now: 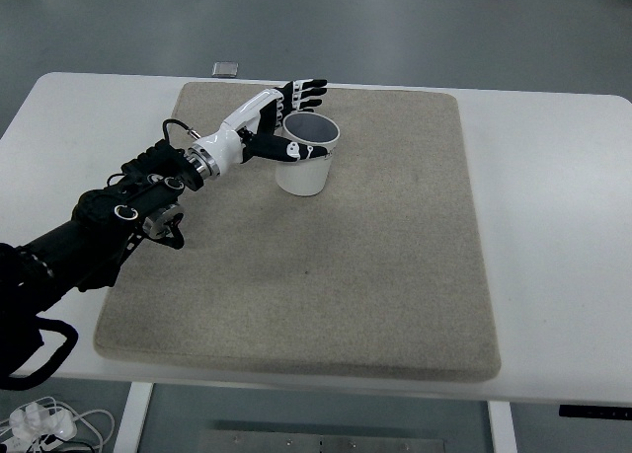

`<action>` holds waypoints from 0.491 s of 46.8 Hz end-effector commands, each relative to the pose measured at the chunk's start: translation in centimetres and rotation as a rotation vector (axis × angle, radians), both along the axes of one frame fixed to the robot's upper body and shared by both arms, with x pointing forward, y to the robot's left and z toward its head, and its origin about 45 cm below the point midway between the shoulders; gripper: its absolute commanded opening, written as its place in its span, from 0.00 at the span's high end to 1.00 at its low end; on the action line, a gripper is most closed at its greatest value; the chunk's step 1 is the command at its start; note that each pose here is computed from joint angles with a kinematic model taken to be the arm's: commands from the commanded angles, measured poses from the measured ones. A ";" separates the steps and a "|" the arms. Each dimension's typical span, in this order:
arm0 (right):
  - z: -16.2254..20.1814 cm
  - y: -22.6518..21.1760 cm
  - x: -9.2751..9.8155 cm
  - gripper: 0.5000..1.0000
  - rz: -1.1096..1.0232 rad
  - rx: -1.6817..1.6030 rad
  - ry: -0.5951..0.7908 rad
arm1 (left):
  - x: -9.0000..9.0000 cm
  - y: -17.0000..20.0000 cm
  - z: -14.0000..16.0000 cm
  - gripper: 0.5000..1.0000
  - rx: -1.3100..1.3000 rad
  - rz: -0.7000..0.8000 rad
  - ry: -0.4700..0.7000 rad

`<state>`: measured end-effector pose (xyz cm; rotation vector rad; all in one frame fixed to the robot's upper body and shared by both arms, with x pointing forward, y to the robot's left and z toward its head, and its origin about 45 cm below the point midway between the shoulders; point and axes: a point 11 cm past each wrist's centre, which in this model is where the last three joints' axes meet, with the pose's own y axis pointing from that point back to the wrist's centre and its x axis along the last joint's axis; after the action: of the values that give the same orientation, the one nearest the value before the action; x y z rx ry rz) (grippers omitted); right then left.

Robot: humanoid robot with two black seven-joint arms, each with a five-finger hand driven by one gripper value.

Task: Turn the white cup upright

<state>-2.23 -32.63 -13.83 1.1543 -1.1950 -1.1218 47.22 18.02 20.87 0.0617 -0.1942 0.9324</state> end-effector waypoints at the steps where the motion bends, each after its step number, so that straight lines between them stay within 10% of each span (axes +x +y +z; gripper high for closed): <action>1: 0.0 0.0 0.0 0.10 0.000 0.000 0.000 | 0.2 -0.1 0.5 0.01 -0.006 0.002 -0.010; 23: 0.0 0.0 0.0 0.10 0.000 0.000 0.000 | 3.2 2.9 8.0 0.01 -0.142 0.075 -0.123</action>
<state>-2.23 -32.63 -13.83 1.1543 -1.1950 -1.1218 50.01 20.40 27.93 -0.0901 -0.2457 0.9986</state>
